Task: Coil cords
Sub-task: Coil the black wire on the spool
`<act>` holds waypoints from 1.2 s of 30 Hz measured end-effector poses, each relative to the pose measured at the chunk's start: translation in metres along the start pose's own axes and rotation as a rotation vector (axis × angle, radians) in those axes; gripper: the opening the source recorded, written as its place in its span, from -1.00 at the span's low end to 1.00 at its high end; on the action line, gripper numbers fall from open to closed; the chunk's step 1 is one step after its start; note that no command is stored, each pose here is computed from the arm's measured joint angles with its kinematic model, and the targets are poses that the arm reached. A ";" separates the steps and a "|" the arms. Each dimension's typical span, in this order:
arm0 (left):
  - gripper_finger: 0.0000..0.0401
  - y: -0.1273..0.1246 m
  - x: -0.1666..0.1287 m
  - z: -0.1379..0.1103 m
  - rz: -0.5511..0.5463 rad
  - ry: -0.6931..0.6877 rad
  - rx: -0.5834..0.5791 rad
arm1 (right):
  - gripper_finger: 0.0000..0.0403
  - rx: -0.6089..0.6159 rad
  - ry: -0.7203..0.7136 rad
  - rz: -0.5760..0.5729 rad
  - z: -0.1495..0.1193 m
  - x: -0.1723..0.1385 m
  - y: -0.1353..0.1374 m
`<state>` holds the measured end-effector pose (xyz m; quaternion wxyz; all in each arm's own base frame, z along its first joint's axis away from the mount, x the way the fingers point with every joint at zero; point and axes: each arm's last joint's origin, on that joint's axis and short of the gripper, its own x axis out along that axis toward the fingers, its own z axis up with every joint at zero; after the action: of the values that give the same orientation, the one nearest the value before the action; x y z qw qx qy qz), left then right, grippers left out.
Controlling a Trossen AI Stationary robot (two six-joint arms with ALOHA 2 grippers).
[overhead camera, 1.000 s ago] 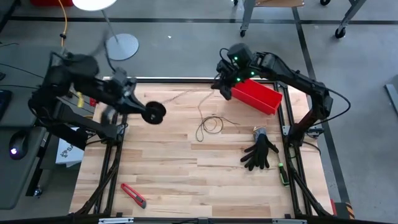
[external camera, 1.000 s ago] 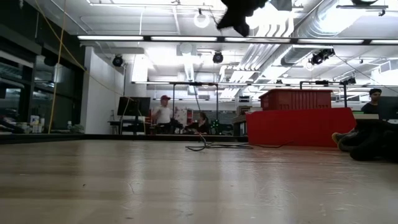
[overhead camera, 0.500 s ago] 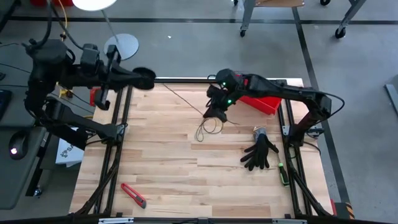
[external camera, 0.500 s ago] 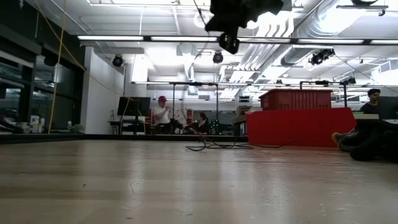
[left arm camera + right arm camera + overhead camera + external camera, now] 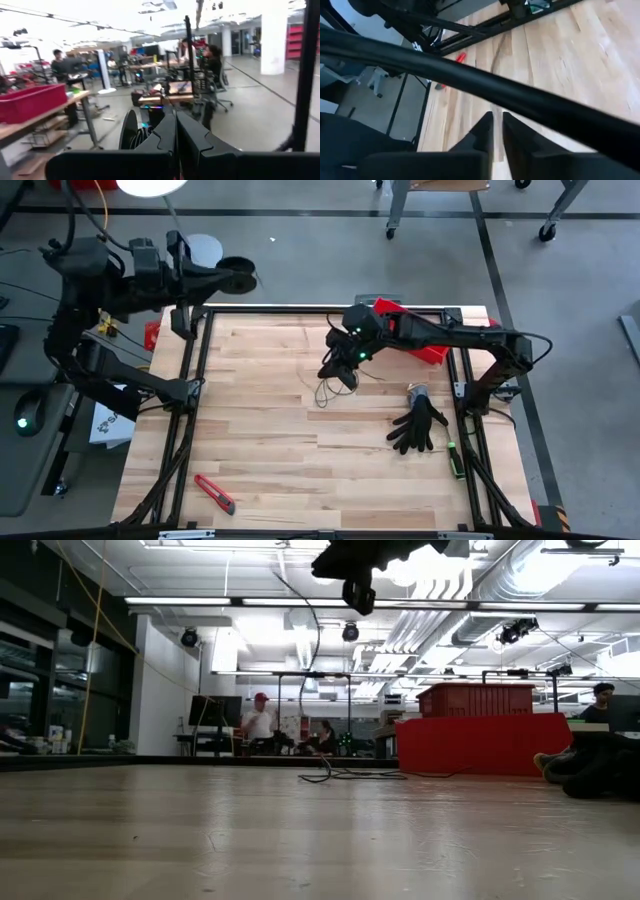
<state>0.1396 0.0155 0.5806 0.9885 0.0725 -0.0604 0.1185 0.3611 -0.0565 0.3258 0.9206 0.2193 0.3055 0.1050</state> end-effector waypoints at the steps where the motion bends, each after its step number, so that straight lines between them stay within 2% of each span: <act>1: -1.00 0.000 0.000 0.001 0.006 -0.008 0.001 | -0.75 -0.002 -0.012 0.005 0.001 0.000 0.001; 6: -1.00 0.002 -0.001 0.004 0.033 -0.039 -0.004 | -0.33 -0.085 -0.159 -0.009 0.015 -0.003 0.011; 10: -1.00 0.002 0.000 0.005 0.054 -0.052 -0.044 | -0.13 -0.198 -0.270 -0.045 0.024 -0.017 0.022; 16: -1.00 0.002 0.003 0.011 0.049 -0.118 -0.106 | -0.10 -0.316 -0.510 -0.157 0.043 -0.064 0.037; 21: -1.00 -0.001 0.012 0.011 -0.030 -0.143 -0.105 | -0.10 -0.355 -0.636 -0.214 0.050 -0.092 0.044; 26: -1.00 -0.008 0.025 -0.002 -0.105 -0.111 -0.143 | -0.10 -0.345 -0.654 -0.225 0.051 -0.103 0.044; 31: -1.00 -0.013 0.036 -0.022 -0.105 -0.162 -0.194 | -0.10 -0.337 -0.650 -0.223 0.050 -0.104 0.044; 36: -1.00 -0.017 0.037 -0.057 -0.069 -0.194 -0.274 | -0.10 -0.349 -0.578 -0.200 0.045 -0.106 0.042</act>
<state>0.1851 0.0167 0.5275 0.9821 -0.0499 -0.1685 0.0676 0.3024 -0.0691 0.4321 0.9984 0.0483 0.0296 -0.0018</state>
